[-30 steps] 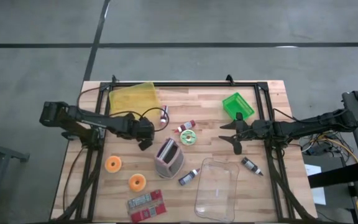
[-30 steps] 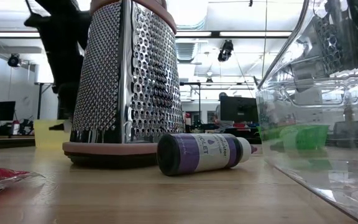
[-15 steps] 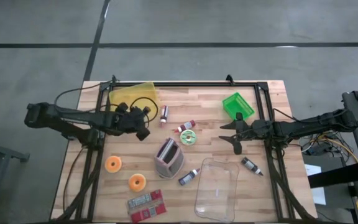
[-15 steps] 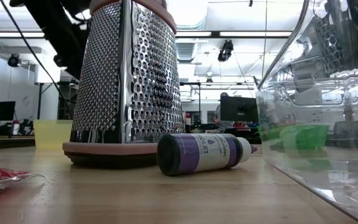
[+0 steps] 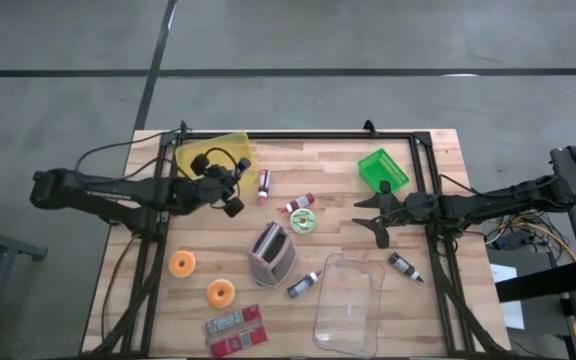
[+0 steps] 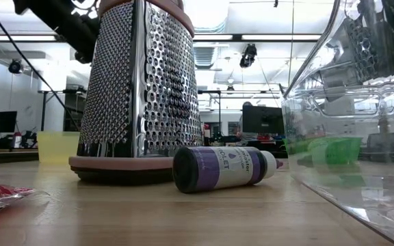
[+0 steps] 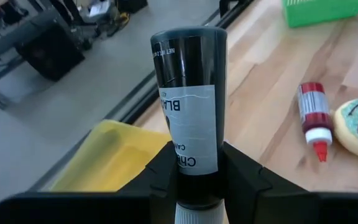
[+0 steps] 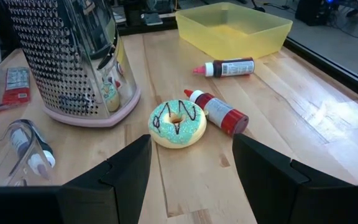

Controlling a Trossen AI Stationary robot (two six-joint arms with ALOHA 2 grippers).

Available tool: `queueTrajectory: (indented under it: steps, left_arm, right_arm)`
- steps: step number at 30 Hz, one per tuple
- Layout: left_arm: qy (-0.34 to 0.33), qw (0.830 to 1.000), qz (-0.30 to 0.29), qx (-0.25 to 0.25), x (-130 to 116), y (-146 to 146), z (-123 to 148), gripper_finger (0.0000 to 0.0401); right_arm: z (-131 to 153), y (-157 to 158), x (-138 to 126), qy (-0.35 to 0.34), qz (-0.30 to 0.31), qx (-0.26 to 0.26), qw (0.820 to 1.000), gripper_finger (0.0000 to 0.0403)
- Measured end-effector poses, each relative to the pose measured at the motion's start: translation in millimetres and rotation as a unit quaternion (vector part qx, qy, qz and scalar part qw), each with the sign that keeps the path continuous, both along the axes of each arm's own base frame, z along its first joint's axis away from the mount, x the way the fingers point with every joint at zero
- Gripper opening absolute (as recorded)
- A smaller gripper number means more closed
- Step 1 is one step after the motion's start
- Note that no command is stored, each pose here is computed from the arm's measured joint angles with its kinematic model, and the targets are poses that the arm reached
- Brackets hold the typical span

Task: Pick & Place Food Item
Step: Put the left black food coloring into the yellow bin

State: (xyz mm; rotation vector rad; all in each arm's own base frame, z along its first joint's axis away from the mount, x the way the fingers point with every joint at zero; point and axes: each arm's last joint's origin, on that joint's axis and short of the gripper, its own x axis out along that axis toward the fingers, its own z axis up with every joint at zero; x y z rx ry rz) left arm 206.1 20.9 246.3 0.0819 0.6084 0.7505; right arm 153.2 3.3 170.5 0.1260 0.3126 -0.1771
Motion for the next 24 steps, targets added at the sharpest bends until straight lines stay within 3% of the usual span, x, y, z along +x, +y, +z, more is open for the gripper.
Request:
queueTrajectory:
  steps: [8, 15, 24]
  left_arm:
    - [-0.019, 0.998, -0.051, 0.024, 6, -1, 11, 0.0085]
    - [-0.029, 0.995, -0.077, 0.061, 9, -2, 39, 0.0081]
    - [-0.071, 0.977, -0.197, 0.049, 23, -8, 74, 0.0081]
  right_arm:
    - [0, 0, 0, -0.001, -0.002, -0.004, 1.0, 0.0221]
    - [0, -1, 0, -0.001, -0.012, -0.008, 1.0, 0.0221]
    - [6, -1, 1, -0.026, -0.015, -0.035, 0.999, 0.0221]
